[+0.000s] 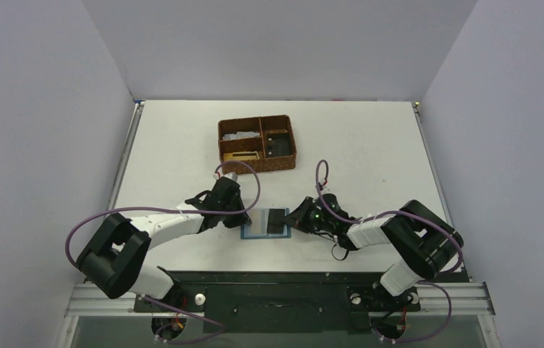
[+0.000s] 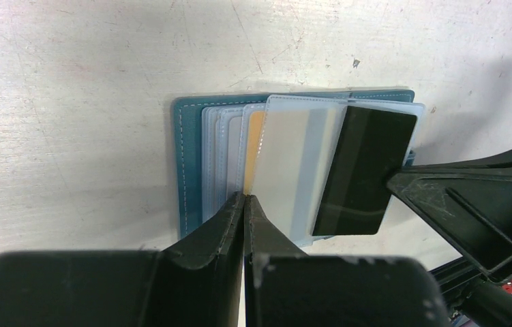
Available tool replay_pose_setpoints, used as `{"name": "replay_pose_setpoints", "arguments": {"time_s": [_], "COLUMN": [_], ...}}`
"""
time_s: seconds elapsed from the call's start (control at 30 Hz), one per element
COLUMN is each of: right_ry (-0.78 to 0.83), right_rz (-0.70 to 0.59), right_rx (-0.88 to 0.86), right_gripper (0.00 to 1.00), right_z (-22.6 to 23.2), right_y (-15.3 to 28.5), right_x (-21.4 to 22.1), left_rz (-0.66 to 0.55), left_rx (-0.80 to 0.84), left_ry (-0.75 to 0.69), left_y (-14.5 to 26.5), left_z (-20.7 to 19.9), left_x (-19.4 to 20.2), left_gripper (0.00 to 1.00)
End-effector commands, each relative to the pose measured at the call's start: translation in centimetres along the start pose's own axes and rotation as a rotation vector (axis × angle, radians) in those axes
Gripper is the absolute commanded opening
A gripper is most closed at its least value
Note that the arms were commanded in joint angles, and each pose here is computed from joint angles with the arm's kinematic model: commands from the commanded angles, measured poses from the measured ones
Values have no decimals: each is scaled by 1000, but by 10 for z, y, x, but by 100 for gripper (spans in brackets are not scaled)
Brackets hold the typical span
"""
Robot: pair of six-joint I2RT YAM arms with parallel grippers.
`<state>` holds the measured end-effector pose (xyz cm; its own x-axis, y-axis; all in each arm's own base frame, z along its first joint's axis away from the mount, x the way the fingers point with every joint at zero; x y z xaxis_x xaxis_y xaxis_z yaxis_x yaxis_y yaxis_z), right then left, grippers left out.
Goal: Take the credit cards out of the card holder
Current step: Remove the credit card from the card holder.
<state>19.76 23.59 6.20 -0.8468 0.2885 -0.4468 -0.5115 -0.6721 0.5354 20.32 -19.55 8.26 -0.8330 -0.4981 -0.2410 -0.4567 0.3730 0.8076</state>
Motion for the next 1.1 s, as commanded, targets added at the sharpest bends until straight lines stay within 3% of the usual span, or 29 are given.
{"name": "replay_pose_setpoints", "arguments": {"time_s": [0.0,0.53,0.7,1.07], "right_ry": [40,80,95,94], "right_rz": [-52,-80,-101,-141], "right_rx": [36,-2,-42,-197], "right_gripper": [0,0,0,0], "right_z": [-5,19,37,87], "right_y": [10,27,35,61], "right_x": [-9,-26,-37,-55], "left_rz": [13,-14,-43,33], "left_rx": [-180,-94,9,365], "left_ry": [-14,-50,-78,-20], "left_y": [-1,19,44,83], "left_z": [41,9,-23,-64], "left_x": [8,-7,-19,-30], "left_gripper": [0,1,30,41]}}
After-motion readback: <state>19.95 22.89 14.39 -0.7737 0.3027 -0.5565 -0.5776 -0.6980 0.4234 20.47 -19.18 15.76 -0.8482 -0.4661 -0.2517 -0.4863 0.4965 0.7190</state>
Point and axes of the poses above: each gripper's point midway between its finger pads, its own y axis back along the fingers, its own z axis along the line the jaws close on, x = y × z, the point moved 7 cm from there along y, back along the fingers, and after that the axes turned 14 degrees about y, right-handed, at the moved point
